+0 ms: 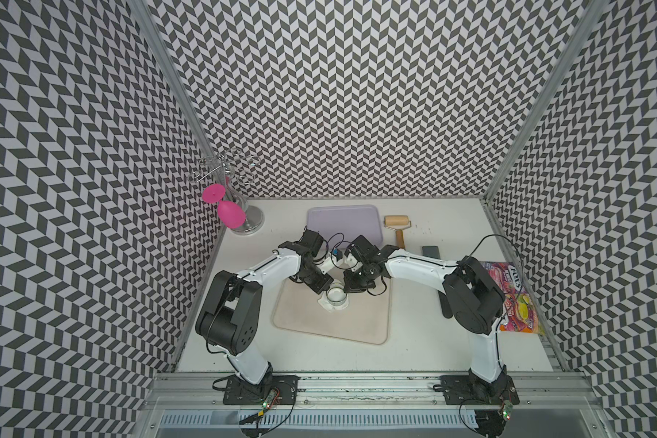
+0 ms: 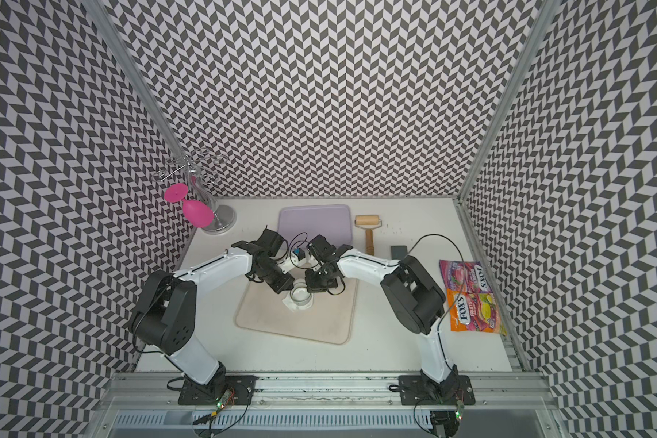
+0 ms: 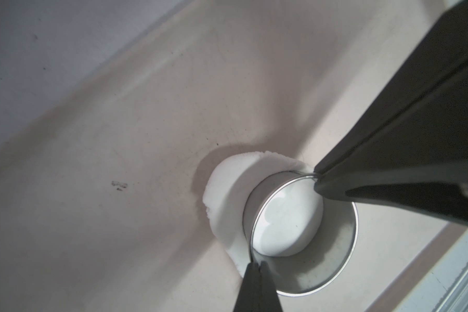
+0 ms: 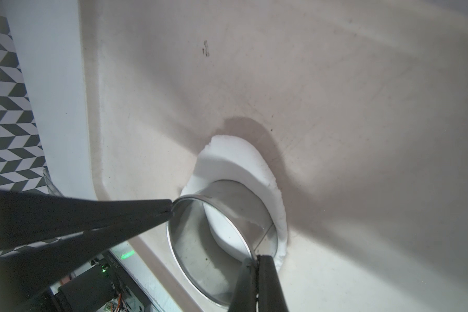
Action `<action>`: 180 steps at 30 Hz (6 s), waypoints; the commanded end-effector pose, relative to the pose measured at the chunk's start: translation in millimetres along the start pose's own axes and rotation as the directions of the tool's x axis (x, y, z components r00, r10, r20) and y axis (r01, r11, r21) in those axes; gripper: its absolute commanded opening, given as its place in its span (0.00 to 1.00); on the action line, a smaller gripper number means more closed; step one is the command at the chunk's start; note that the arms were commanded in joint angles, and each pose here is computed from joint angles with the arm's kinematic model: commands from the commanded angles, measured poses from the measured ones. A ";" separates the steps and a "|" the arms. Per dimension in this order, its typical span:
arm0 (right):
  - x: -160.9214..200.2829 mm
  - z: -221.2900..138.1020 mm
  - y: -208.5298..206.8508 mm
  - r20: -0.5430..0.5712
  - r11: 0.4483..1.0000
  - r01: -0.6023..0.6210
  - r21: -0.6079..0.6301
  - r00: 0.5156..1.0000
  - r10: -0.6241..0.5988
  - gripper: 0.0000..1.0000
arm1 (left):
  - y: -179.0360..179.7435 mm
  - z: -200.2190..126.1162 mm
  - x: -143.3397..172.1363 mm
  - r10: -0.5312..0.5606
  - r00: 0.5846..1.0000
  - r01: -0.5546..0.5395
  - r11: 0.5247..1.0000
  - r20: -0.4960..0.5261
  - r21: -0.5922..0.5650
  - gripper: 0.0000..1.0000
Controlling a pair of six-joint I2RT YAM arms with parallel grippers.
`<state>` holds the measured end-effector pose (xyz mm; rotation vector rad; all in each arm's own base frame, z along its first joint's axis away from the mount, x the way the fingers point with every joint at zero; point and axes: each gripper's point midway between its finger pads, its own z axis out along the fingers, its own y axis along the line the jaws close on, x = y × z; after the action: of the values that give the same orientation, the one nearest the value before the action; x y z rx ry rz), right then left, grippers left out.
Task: Roll out the dumpling wrappers from the dough
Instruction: Press the dumpling wrapper on the work surface.
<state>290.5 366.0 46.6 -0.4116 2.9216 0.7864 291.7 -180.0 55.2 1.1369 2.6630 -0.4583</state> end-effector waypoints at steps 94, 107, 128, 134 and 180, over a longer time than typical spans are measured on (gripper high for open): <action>24.8 -57.4 10.8 0.077 0.999 -0.036 -0.005 0.996 0.037 0.34 | -7.5 -22.1 -73.8 0.183 0.974 -0.188 0.982 0.133 0.021 0.33; 35.4 -61.3 38.4 0.164 0.992 -0.035 -0.120 0.985 0.055 0.34 | 5.7 13.5 -55.0 0.264 0.964 -0.264 0.964 -0.008 0.003 0.35; 40.5 -68.8 24.8 0.173 0.993 -0.057 -0.105 0.982 0.074 0.33 | -2.1 -6.9 -65.2 0.334 0.942 -0.334 0.943 0.031 -0.004 0.36; 47.8 -75.9 9.0 0.171 0.991 -0.081 -0.103 0.980 0.098 0.33 | -7.2 -11.3 -61.0 0.368 0.929 -0.369 0.929 0.025 0.023 0.35; 48.2 -110.9 -14.3 0.218 0.990 -0.103 -0.098 0.968 0.123 0.33 | 4.3 30.3 -37.6 0.366 0.923 -0.370 0.929 -0.116 -0.012 0.21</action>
<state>241.8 283.9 114.4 -0.1320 2.7746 0.8778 318.2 -212.6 39.9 1.6749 2.4507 -0.3132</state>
